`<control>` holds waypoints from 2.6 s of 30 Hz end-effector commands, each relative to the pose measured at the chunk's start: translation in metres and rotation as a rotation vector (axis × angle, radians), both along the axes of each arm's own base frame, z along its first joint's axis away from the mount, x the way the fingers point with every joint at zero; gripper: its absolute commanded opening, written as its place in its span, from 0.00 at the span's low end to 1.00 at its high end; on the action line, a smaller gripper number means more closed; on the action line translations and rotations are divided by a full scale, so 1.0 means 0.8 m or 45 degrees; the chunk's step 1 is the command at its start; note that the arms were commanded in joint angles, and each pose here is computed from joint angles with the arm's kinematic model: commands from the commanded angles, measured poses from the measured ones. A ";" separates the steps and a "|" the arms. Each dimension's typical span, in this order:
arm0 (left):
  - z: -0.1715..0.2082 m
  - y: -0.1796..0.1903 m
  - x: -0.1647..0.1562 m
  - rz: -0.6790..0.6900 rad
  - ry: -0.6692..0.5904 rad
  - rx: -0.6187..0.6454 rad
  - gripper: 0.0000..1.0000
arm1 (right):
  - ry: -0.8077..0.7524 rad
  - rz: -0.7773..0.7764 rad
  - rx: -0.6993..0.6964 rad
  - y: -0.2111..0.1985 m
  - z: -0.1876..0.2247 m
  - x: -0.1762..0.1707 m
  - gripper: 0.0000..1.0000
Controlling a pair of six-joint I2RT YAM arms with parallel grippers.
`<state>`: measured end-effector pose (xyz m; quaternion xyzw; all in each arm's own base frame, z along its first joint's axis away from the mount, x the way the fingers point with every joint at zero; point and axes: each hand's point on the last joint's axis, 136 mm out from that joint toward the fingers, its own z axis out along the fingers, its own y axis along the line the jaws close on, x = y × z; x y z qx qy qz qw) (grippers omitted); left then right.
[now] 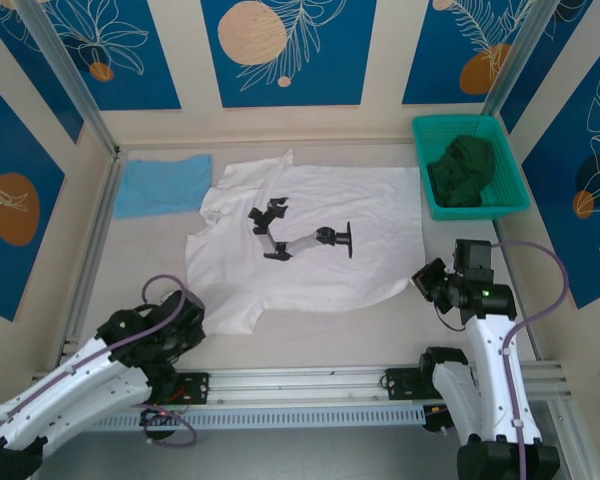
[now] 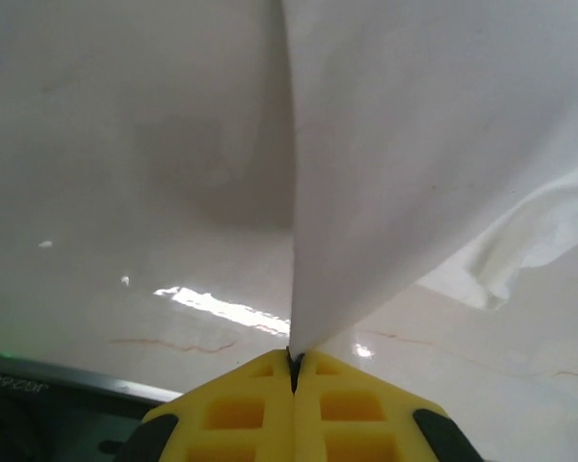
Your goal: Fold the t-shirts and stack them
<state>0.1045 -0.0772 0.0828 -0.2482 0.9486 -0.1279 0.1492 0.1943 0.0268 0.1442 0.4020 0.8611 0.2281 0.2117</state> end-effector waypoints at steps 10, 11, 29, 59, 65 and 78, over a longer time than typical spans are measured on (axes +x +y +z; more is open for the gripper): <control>-0.031 0.035 -0.032 0.093 0.112 0.078 0.00 | 0.144 -0.115 0.100 -0.002 -0.041 -0.027 0.00; -0.027 0.033 -0.029 0.083 0.101 0.074 0.00 | 0.147 -0.118 0.097 -0.003 -0.042 -0.028 0.00; 0.080 -0.042 0.139 -0.129 -0.052 -0.006 0.00 | 0.073 0.024 -0.163 -0.020 0.002 0.070 0.00; 0.098 0.007 0.366 0.142 -0.054 -0.030 0.27 | 0.243 -0.200 -0.480 -0.103 -0.018 0.163 0.54; 0.077 0.015 0.297 0.089 -0.064 0.114 0.40 | 0.113 -0.176 -0.394 -0.090 0.009 0.153 0.61; -0.020 -0.037 0.186 -0.301 0.112 0.324 0.47 | 0.179 0.343 -0.172 0.051 -0.081 0.116 0.33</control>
